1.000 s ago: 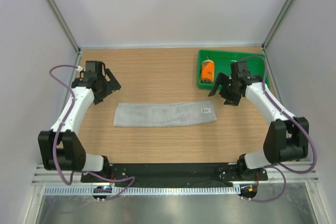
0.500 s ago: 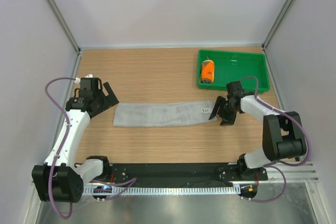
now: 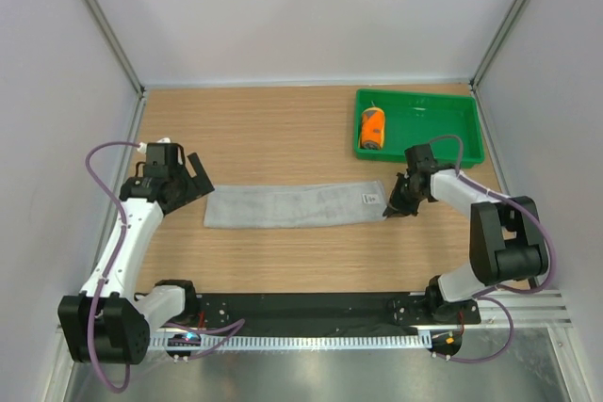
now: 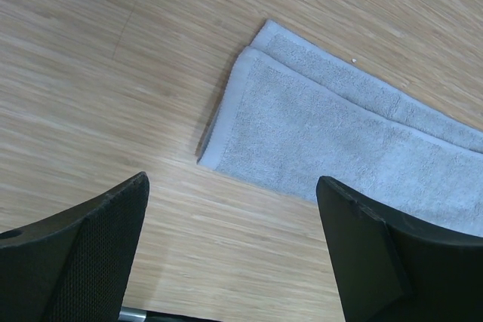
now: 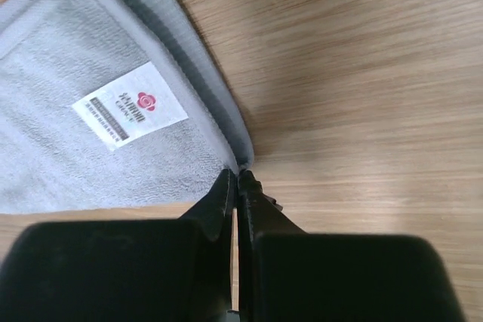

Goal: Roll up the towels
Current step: Fold the towel

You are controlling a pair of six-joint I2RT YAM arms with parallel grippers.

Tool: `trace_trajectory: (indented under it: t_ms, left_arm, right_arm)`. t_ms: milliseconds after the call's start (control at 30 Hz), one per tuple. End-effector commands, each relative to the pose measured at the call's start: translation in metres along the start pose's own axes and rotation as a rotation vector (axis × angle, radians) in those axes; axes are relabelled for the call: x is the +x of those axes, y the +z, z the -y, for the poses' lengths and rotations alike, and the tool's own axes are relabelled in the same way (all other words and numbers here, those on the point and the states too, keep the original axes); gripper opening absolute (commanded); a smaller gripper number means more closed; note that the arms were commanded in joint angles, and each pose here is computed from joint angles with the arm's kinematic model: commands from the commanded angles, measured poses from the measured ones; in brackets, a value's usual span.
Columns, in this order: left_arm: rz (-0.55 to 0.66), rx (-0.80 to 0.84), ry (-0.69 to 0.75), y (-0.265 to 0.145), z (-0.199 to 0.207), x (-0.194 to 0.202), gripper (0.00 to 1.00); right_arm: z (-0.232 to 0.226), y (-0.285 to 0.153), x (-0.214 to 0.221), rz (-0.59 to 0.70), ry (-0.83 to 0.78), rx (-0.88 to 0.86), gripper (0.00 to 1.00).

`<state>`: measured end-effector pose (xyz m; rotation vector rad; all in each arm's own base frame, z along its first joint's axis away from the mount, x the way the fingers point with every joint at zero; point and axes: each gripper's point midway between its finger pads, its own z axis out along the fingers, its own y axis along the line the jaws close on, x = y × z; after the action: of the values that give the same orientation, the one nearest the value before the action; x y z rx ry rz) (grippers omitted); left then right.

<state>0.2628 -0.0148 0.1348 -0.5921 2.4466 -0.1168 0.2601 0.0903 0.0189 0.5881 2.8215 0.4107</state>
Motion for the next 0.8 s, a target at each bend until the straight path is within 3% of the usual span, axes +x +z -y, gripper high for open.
trace_trajectory:
  t_ms: [0,267,767]
  left_arm:
    - [0.014,0.040,0.023,-0.008,0.004,-0.002,0.92]
    - [0.039,0.146,0.057,-0.019,0.017,0.002,0.91]
    - [0.050,0.168,0.061,-0.023,0.020,0.002,0.90]
  right_arm:
    - [-0.006,-0.030,-0.021,0.126,-0.022,0.001,0.01]
    - [-0.036,-0.067,-0.028,0.223,-0.139,0.065,0.01]
    - [-0.240,-0.092,0.015,0.233,-0.456,-0.134,0.01]
